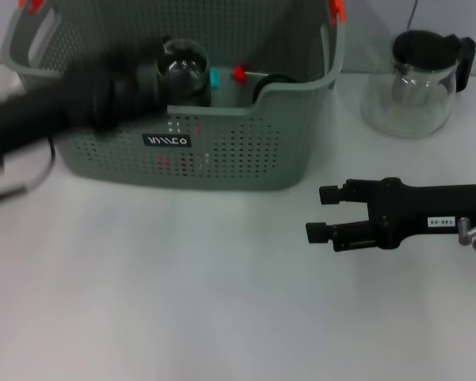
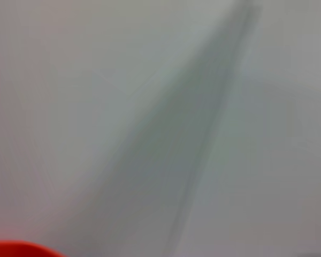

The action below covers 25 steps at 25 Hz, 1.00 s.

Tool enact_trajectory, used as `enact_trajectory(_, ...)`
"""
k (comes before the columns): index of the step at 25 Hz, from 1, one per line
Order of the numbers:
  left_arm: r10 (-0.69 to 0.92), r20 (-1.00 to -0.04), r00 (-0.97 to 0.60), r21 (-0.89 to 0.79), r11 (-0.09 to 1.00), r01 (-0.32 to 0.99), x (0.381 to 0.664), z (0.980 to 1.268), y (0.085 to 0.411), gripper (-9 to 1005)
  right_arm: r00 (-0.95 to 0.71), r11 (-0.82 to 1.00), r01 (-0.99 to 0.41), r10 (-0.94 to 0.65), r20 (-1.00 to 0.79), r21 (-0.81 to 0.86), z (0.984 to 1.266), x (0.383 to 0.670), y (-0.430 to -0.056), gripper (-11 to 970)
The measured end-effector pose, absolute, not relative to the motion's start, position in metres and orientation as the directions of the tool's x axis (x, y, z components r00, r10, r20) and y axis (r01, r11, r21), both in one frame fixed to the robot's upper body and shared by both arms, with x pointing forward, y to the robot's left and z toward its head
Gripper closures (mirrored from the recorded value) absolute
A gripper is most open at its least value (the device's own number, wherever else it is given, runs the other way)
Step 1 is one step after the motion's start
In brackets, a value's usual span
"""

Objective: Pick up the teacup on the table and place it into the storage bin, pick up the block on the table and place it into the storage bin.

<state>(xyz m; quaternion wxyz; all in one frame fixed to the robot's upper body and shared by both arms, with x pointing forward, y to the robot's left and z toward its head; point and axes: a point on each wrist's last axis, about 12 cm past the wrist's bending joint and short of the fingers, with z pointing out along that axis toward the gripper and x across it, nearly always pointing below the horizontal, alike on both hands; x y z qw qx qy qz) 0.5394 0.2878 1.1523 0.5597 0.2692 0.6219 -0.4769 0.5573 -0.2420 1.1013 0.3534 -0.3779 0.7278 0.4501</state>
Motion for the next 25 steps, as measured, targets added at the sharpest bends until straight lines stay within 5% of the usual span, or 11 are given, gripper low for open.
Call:
enact_trajectory(4, -0.152, -0.957, -0.246, -0.286, 0.371, 0.884, 0.507, 1.115, 0.286, 44, -0.436, 0.274, -0.887, -0.233, -0.869, 0.372, 1.1, 0.553, -0.238, 24)
enact_trajectory(13, -0.05, -0.942, -0.333, -0.318, 0.461, 0.829, 0.485, 1.061, 0.282, 44, -0.374, 0.248, -0.918, -0.277, -0.885, 0.31, 1.1, 0.556, -0.23, 23)
enact_trajectory(25, 0.028, -0.947, -0.319, -0.275, 0.436, 0.857, 0.488, 1.055, 0.273, 44, -0.339, 0.229, -0.934, -0.321, -0.884, 0.275, 1.094, 0.555, -0.221, 23)
